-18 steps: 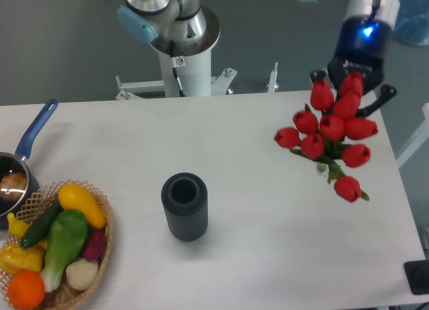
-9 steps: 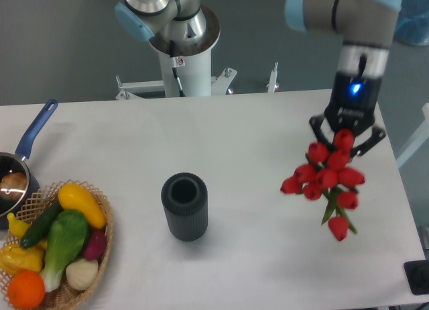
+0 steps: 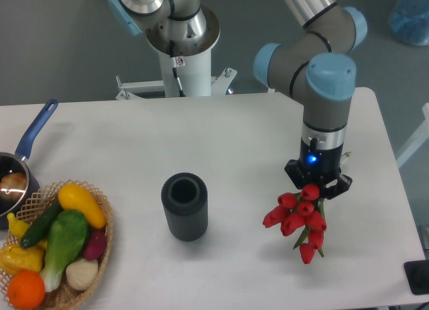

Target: Pick up the flowers from the vase

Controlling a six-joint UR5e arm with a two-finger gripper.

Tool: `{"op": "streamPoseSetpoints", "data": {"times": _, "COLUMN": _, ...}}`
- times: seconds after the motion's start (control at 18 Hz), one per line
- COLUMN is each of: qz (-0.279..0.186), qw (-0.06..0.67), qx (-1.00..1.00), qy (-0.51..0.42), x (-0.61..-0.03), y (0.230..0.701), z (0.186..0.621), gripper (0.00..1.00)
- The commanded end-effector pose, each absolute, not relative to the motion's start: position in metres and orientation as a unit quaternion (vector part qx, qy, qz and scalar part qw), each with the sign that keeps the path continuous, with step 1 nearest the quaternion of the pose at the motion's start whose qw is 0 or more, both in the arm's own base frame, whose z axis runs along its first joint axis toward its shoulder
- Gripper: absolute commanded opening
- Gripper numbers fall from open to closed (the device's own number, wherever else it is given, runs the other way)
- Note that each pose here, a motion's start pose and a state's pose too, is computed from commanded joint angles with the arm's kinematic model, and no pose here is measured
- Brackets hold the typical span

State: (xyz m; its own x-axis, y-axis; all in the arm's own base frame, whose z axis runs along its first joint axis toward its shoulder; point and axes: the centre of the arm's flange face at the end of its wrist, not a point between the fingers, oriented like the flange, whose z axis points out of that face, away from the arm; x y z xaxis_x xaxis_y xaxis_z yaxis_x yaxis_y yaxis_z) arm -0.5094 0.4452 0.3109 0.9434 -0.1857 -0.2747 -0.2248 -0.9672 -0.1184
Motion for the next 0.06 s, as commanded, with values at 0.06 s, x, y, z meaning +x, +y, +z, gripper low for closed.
{"op": "streamPoseSetpoints", "data": {"times": 0.06, "qz": 0.133, "qw": 0.068, "qx": -0.983, "qy": 0.107, "x": -0.5084, "y": 0.4479, "z": 0.3091, "gripper": 0.00}}
